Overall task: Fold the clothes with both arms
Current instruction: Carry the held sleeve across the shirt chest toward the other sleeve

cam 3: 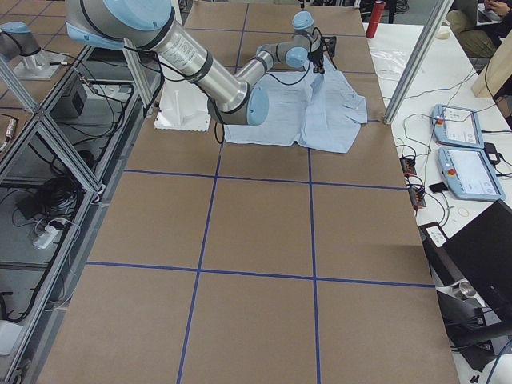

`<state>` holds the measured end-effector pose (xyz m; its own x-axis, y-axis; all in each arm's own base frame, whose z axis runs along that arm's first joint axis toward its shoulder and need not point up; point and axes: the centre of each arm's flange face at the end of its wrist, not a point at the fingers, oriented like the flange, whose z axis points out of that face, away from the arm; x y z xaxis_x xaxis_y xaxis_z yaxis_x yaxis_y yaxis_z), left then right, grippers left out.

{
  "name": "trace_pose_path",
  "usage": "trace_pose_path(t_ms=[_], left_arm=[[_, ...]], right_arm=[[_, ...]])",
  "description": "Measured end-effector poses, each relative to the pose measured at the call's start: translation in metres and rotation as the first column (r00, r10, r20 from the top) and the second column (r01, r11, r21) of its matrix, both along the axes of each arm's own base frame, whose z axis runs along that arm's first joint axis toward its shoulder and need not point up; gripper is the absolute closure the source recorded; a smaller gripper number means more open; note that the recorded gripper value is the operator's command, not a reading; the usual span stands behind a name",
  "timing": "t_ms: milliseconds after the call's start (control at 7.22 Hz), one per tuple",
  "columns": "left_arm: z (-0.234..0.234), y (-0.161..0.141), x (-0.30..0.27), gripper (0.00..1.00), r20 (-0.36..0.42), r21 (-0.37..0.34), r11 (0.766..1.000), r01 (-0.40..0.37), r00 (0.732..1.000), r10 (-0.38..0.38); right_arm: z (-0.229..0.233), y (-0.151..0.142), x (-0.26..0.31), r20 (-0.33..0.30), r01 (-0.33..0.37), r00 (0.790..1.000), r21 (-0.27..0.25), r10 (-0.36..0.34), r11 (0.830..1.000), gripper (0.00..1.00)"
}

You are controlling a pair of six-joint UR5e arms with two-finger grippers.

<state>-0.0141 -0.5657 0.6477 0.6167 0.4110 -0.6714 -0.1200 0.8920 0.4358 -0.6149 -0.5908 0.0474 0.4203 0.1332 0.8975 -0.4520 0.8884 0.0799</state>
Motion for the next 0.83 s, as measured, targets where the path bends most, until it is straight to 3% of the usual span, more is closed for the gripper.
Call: trace_pose_path(t_ms=[554,831], left_arm=[[0.002,-0.003,0.0,0.0,0.001,0.009,1.0,0.001,1.0,-0.001],[0.001,-0.004,0.0,0.0,0.001,0.01,1.0,0.002,1.0,-0.002]], right_arm=[[-0.001,-0.024,-0.046,-0.055,0.031,0.998,0.066,-0.027,0.997,1.0],[-0.043,-0.011,-0.05,-0.023,0.06,0.998,0.113,-0.058,0.992,1.0]])
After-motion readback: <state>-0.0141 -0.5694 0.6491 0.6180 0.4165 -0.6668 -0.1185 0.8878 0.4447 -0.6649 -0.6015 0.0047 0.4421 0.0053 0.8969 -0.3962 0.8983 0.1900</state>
